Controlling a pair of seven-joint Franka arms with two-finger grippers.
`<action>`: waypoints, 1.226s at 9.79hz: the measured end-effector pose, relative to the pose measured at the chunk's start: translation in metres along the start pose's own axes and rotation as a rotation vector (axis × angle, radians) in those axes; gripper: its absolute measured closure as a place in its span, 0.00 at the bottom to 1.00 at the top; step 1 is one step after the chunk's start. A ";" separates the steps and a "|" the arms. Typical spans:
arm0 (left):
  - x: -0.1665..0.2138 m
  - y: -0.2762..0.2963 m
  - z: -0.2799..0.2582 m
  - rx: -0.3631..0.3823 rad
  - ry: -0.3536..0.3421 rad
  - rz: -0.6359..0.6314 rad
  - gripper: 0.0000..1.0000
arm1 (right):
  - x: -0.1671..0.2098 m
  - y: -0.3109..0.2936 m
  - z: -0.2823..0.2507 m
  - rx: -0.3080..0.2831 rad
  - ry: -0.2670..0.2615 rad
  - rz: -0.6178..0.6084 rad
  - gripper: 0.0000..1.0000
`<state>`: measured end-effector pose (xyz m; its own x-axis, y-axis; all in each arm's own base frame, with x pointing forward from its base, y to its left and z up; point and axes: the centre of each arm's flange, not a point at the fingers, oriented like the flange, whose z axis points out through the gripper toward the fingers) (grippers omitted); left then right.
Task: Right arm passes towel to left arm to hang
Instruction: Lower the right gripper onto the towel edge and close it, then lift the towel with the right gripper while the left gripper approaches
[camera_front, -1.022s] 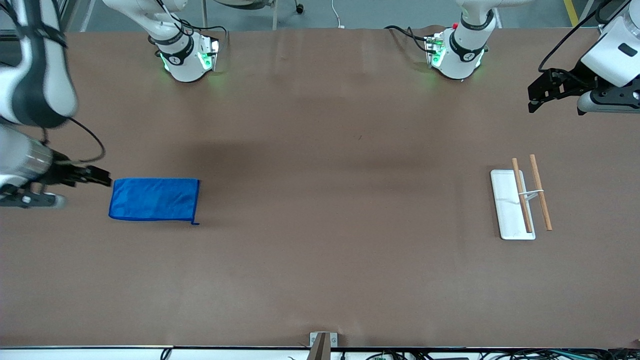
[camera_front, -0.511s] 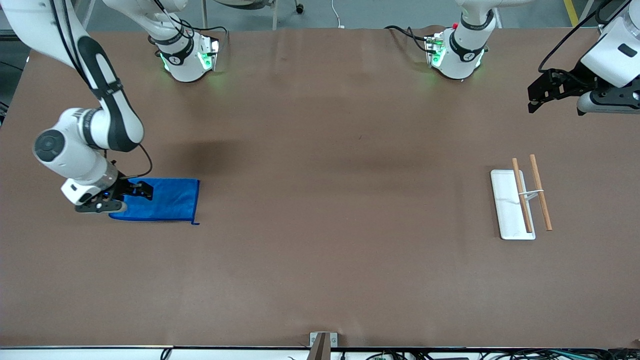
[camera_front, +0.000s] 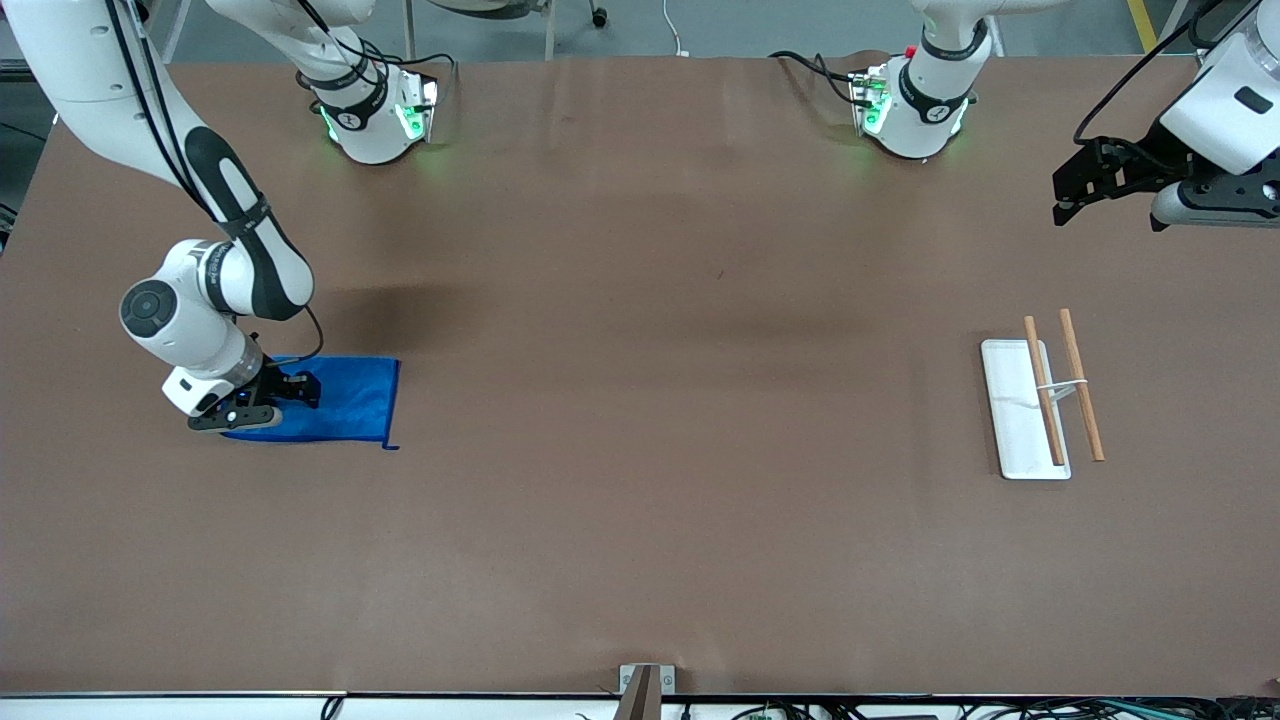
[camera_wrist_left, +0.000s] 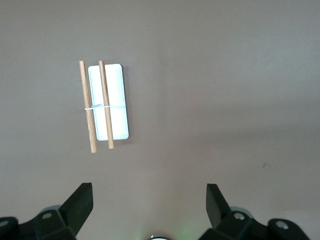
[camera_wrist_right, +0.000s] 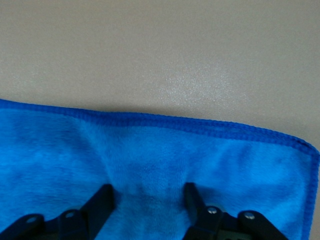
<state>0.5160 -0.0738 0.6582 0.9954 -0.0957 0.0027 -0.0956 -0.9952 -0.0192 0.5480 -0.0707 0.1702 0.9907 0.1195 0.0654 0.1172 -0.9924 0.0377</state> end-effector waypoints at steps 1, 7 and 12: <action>0.000 0.000 0.000 0.000 0.000 0.000 0.00 | 0.000 0.000 -0.001 0.000 0.001 0.015 0.56; 0.001 -0.001 0.001 0.000 -0.002 -0.001 0.00 | 0.045 -0.011 -0.103 0.042 -0.185 0.096 0.86; 0.004 0.002 0.005 -0.113 -0.013 0.011 0.00 | 0.078 -0.109 -0.206 0.106 -0.092 -0.022 0.86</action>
<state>0.5195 -0.0763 0.6530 0.9942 -0.1067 -0.0100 -0.1053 -0.9901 0.0933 0.5980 0.0532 0.3766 0.9894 0.1426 -0.0257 0.1406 -0.9877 -0.0676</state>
